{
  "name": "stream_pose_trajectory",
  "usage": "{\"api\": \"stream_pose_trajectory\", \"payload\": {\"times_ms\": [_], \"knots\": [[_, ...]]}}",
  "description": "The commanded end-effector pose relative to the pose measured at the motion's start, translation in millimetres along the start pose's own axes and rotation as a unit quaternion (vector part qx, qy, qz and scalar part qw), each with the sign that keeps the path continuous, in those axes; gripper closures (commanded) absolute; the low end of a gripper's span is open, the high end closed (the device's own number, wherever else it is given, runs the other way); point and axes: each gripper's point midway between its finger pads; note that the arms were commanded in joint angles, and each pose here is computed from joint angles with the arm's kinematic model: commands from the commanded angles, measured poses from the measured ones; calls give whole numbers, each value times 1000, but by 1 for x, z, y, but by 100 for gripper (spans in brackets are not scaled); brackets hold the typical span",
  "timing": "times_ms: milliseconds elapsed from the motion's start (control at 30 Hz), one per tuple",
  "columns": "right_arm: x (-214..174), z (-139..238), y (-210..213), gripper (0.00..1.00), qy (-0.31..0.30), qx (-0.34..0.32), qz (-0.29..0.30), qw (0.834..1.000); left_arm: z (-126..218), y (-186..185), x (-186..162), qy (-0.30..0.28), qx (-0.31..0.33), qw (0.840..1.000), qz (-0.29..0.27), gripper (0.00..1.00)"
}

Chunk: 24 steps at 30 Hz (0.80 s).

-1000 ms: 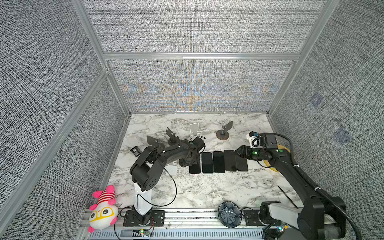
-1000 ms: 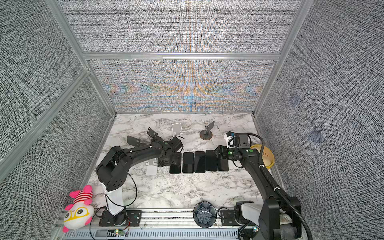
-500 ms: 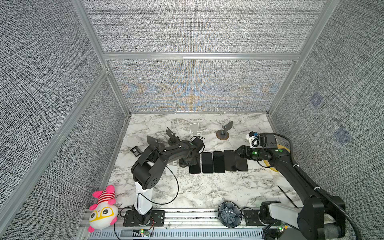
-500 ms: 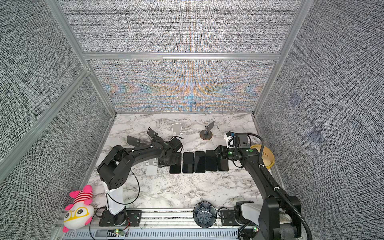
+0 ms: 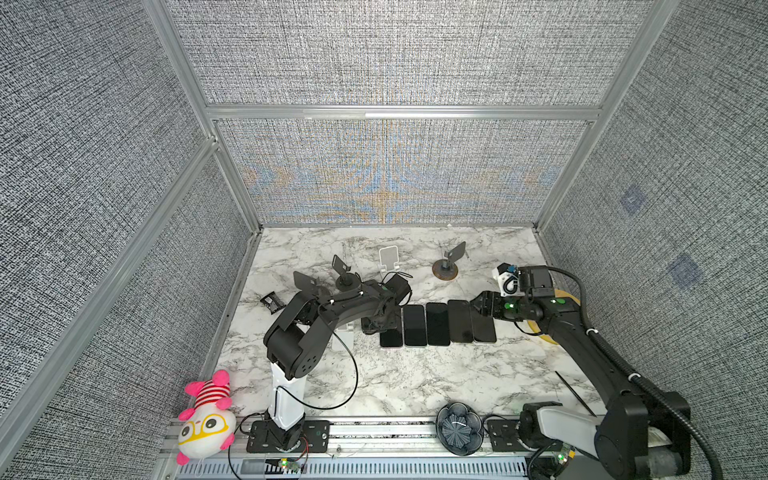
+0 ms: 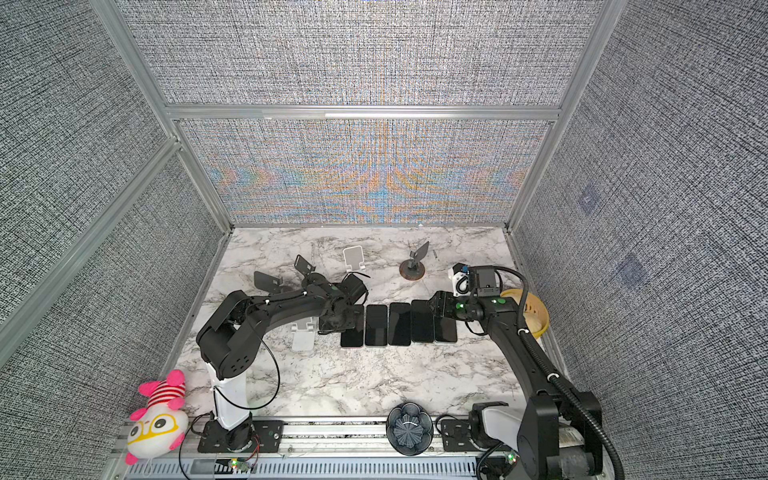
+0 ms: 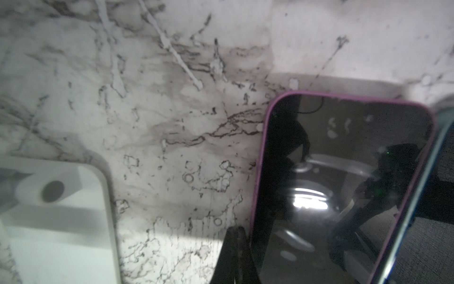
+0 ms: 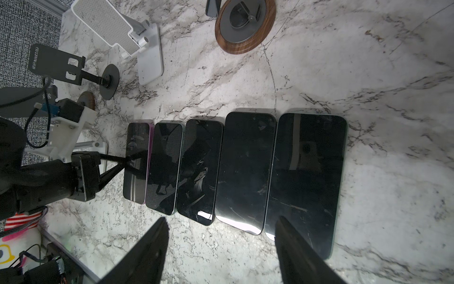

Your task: Remove the phone from the phone stand

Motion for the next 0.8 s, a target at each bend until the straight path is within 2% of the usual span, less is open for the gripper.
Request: {"api": "stream_pose_trajectory", "payload": {"times_ms": [0, 200, 300, 333, 400, 500, 633, 667, 700, 767], "knots": [[-2, -2, 0, 31, 2, 1, -2, 1000, 2, -7, -1, 4, -15, 1000, 2, 100], [-5, -2, -1, 30, 3, 0, -4, 1000, 2, -8, -1, 2, -11, 1000, -5, 100], [-6, -3, -2, 31, 4, -1, -4, 1000, 6, -1, 2, -4, 4, 1000, -6, 94], [-6, -3, -2, 31, 5, -2, -4, 1000, 8, 1, 2, -6, 8, 1000, -9, 86], [-4, -3, -5, 30, 3, -10, -3, 1000, 15, 1, 3, -8, 4, 1000, -25, 46], [2, 1, -10, 28, -15, -30, 0, 999, 36, 3, 9, -25, -2, 999, -43, 4], [11, 12, -17, 22, -45, -61, 12, 997, 80, 18, 27, -87, -3, 995, -56, 2], [14, 16, -17, 6, -53, -67, 17, 996, 95, 25, 33, -114, 0, 992, -58, 2], [16, 19, -18, 1, -59, -74, 21, 995, 110, 33, 40, -142, 4, 988, -58, 2], [19, 23, -24, 1, -72, -94, 32, 993, 140, 55, 56, -204, 25, 977, -57, 2]]}}
Point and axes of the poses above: each gripper's point midway between its finger pads, its own z axis back along the fingers, its own y axis along the line the jaws close on, x = y × z, and after that the axes turned 9 degrees about z, right-handed
